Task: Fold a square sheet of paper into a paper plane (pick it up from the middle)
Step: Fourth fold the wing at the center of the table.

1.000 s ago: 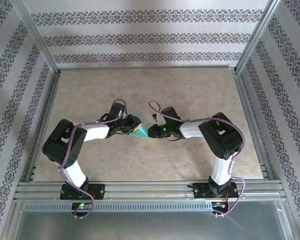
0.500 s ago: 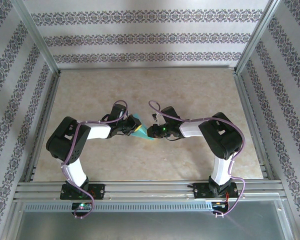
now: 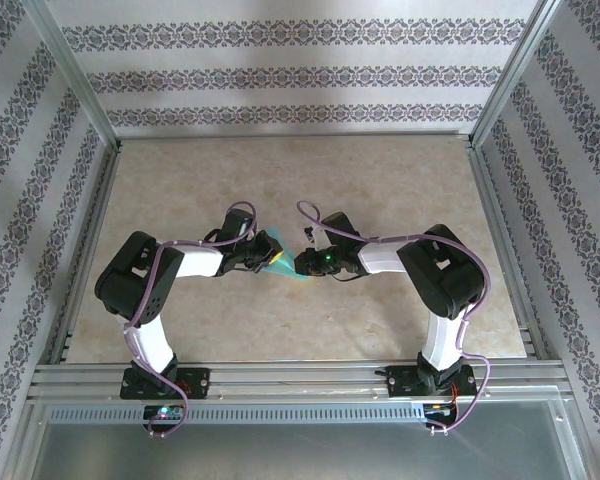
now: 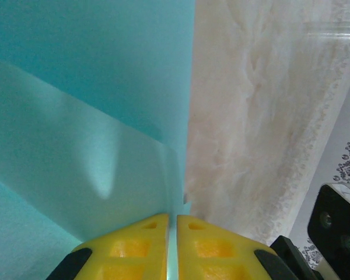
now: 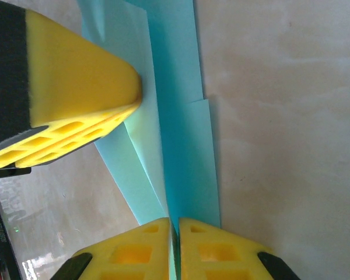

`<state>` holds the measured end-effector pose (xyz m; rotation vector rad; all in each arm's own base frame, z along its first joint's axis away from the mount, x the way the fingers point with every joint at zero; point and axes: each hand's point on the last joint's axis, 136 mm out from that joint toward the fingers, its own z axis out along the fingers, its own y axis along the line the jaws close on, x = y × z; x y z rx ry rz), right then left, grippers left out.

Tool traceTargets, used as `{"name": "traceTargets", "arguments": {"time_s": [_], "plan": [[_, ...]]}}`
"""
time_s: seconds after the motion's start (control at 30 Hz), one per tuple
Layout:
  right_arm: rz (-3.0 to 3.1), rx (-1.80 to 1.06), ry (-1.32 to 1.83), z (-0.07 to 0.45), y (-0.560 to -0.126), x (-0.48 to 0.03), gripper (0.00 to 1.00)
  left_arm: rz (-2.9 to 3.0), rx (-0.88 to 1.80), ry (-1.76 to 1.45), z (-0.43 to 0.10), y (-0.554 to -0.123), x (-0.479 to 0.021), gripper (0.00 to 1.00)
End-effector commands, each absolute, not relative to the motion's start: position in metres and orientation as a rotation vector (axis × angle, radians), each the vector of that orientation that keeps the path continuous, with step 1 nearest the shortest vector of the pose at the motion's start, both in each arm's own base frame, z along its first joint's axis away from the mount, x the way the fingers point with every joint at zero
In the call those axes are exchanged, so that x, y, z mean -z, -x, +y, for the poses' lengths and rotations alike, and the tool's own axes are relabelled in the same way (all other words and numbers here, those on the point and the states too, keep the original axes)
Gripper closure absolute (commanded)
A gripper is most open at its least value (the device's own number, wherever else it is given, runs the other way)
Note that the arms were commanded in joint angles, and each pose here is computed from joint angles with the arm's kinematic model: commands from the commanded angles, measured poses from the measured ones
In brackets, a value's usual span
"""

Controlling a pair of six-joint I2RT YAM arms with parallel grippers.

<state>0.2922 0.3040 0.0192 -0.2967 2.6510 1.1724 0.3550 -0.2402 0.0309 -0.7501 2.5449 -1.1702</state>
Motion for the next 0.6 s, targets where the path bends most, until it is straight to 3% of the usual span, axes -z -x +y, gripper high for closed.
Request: {"name": "traceTargets", "arguments": {"time_s": [0.0, 0.57], "plan": [[2.850, -1.088, 0.245, 0.2854, -0.2638, 0.0158, 0.86, 2.563, 1.140, 0.706, -0.2448, -0.3575, -0.0281, 0.88], [2.878, -1.054, 0.236, 0.2812, -0.2620, 0.0211, 0.86, 2.542, 1.195, 0.643, -0.2532, -0.3637, -0.0356, 0.87]]}}
